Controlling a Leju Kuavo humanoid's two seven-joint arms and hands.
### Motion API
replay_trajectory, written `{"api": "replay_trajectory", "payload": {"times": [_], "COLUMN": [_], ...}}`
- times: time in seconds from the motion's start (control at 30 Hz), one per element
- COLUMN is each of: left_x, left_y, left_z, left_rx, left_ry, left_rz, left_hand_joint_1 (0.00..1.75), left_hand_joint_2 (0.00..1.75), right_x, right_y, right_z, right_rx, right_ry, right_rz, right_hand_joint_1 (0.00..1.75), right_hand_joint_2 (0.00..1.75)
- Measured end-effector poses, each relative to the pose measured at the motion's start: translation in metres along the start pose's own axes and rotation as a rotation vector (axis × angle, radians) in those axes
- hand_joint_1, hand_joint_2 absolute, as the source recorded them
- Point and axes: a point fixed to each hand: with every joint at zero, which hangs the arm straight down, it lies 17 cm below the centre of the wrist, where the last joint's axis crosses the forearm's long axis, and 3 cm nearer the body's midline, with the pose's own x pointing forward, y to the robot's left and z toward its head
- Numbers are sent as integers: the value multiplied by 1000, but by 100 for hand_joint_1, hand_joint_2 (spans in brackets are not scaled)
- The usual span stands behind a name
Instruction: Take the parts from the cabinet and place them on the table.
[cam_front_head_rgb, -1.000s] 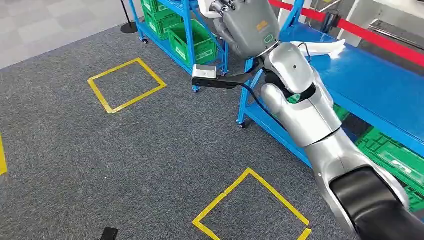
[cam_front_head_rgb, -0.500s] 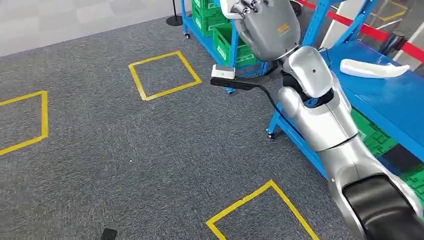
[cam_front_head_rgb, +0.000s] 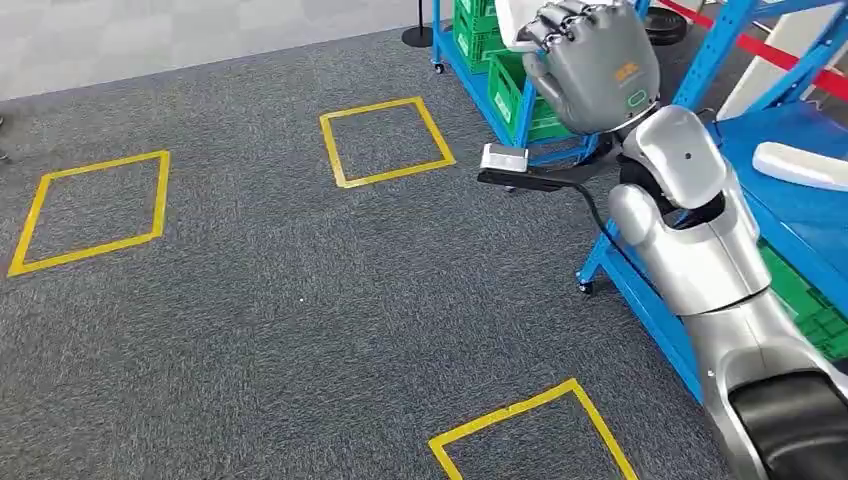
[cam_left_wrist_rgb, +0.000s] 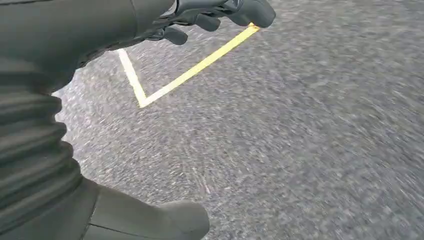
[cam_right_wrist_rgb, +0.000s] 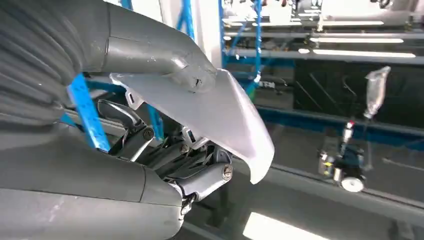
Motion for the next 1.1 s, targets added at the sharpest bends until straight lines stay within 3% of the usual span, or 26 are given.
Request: {"api": "replay_trajectory", "payload": {"times": [0.6,0.8,1.1], "left_x": [-21,-24,-22], "left_y": [7,6,0], "left_z": [4,5,6], "left_rx": [-10,-15,-10], "left_ry": [31,43,59], "left_rz": [-12,11,94], "left_hand_joint_1": [0,0,0], "left_hand_joint_2": [175,175,175], "right_x": [-31,-43,-43], "right_y": [-1,-39,-43], "right_z": [27,13,6], "right_rx": [4,-80,-111], "right_ry": [16,0,36], "right_rz": [23,53,94], "right_hand_joint_1": [175,175,175], "right_hand_joint_2": [175,175,175]}}
